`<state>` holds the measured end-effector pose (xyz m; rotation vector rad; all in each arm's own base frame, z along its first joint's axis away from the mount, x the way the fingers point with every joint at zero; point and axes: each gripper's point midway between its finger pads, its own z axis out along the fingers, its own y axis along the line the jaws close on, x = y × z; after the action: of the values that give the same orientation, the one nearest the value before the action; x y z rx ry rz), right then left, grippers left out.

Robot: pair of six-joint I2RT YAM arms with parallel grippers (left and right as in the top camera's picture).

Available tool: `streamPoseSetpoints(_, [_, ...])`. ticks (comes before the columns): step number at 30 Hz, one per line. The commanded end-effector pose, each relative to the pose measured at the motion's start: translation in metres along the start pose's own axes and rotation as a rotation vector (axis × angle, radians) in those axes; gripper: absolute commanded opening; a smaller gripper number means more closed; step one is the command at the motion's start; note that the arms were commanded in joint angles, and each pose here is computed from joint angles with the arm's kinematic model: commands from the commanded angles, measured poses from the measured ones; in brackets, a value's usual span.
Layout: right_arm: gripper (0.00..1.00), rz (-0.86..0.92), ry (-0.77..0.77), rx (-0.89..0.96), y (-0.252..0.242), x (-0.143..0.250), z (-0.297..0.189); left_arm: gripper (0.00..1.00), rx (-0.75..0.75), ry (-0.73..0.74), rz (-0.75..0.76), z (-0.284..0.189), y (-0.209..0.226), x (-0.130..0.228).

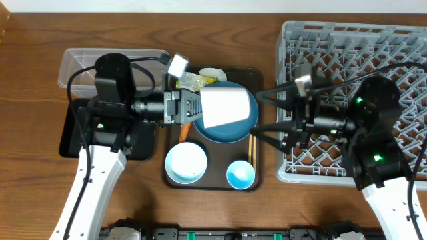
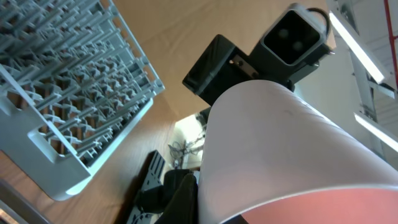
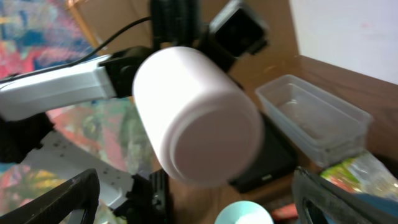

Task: Sort waste into correct bins and load items into the dishwasher rack
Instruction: 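Hand the pink cup from left gripper to right gripper, then carry the pink cup with right gripper into the dish rack's front-right corner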

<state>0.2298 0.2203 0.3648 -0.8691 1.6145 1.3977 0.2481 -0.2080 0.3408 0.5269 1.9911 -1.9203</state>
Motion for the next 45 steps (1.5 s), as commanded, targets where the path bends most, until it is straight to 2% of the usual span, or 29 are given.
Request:
streamPoseSetpoints(1, [0.92, -0.032, -0.003, -0.009, 0.009, -0.005, 0.007, 0.06, 0.047, 0.056, 0.020, 0.009, -0.010, 0.005])
streamPoseSetpoints(13, [0.89, -0.052, -0.008, -0.037, 0.013, -0.007, 0.019, 0.06, 0.056, 0.083, 0.005, 0.018, -0.003, 0.008])
streamPoseSetpoints(17, [0.82, -0.049, 0.005, -0.061, 0.017, -0.004, 0.025, 0.06, 0.056, 0.083, 0.009, 0.018, -0.003, 0.008])
streamPoseSetpoints(20, [0.70, -0.045, 0.012, -0.071, 0.019, -0.002, 0.028, 0.06, 0.056, 0.083, 0.011, 0.018, -0.003, 0.008])
streamPoseSetpoints(27, [0.57, -0.033, 0.013, -0.063, 0.017, -0.001, 0.028, 0.07, 0.043, 0.071, 0.012, 0.018, 0.000, 0.006])
streamPoseSetpoints(28, [0.55, -0.031, 0.011, -0.054, 0.015, -0.001, 0.027, 0.17, 0.037, 0.066, 0.011, 0.018, 0.001, 0.005])
streamPoseSetpoints(30, [0.52, -0.025, 0.003, -0.030, 0.009, -0.003, 0.024, 0.50, 0.027, 0.056, 0.013, 0.018, 0.002, 0.003])
streamPoseSetpoints(32, [0.49, -0.016, -0.006, -0.001, 0.001, -0.005, 0.018, 0.63, 0.016, 0.044, 0.014, 0.017, 0.004, 0.000])
streamPoseSetpoints(34, [0.48, 0.004, -0.015, 0.037, -0.009, -0.006, 0.010, 0.98, 0.009, 0.033, 0.013, 0.014, 0.006, -0.002])
streamPoseSetpoints(39, [0.45, 0.073, -0.052, 0.194, -0.038, -0.009, -0.021, 0.98, -0.016, -0.013, -0.019, 0.000, 0.011, -0.011])
streamPoseSetpoints(45, [0.45, 0.257, -0.134, 0.617, -0.094, 0.002, -0.093, 0.98, -0.039, -0.062, -0.037, -0.015, 0.017, -0.020])
